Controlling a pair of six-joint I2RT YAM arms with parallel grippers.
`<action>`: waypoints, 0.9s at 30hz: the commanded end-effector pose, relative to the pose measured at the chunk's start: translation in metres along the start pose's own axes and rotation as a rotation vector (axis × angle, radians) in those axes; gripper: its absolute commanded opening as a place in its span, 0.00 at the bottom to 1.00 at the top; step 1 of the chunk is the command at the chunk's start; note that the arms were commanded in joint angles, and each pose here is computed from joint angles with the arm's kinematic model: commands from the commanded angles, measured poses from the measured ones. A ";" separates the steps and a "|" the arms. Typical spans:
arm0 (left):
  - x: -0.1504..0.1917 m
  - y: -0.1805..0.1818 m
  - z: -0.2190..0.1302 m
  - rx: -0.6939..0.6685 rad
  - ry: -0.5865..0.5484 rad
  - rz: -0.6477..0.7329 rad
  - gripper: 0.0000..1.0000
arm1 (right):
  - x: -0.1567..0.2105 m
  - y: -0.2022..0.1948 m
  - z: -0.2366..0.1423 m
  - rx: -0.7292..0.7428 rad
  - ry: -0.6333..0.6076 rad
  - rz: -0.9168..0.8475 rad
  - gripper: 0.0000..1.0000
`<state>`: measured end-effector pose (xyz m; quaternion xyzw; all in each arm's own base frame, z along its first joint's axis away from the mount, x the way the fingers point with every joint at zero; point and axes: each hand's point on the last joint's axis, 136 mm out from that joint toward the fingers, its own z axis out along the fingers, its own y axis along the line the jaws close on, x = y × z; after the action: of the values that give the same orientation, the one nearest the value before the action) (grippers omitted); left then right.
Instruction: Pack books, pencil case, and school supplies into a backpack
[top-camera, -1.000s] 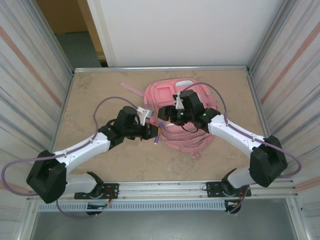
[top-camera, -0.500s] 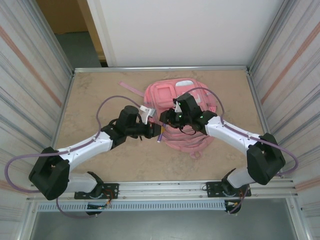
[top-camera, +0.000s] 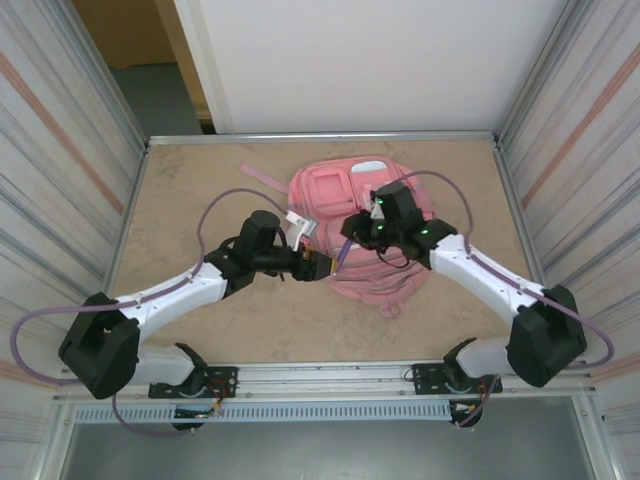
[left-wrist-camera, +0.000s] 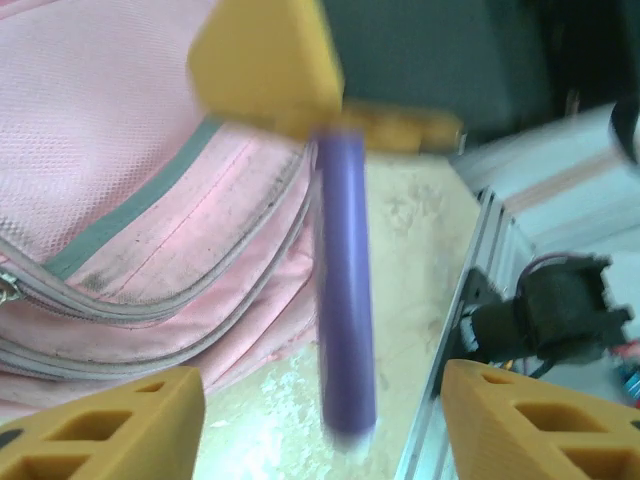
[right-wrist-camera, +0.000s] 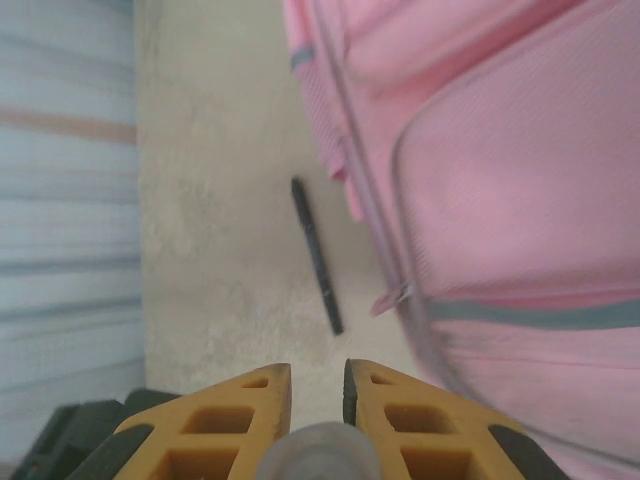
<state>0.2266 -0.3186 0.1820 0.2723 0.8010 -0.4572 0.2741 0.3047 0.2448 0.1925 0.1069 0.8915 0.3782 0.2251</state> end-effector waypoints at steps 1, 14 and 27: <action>0.007 0.002 0.007 -0.049 0.072 0.215 0.65 | -0.022 -0.028 -0.037 0.080 -0.096 -0.015 0.17; 0.014 0.069 0.074 -0.389 0.373 0.665 0.71 | -0.046 -0.117 -0.140 0.210 -0.386 0.144 0.13; -0.012 0.084 0.105 -0.577 0.421 0.839 0.23 | -0.041 -0.118 -0.141 0.168 -0.376 0.181 0.10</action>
<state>0.2949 -0.3829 0.0909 0.5645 0.7584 -0.0554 0.3212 0.2736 0.0582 0.2106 0.2747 0.8474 0.2888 0.3508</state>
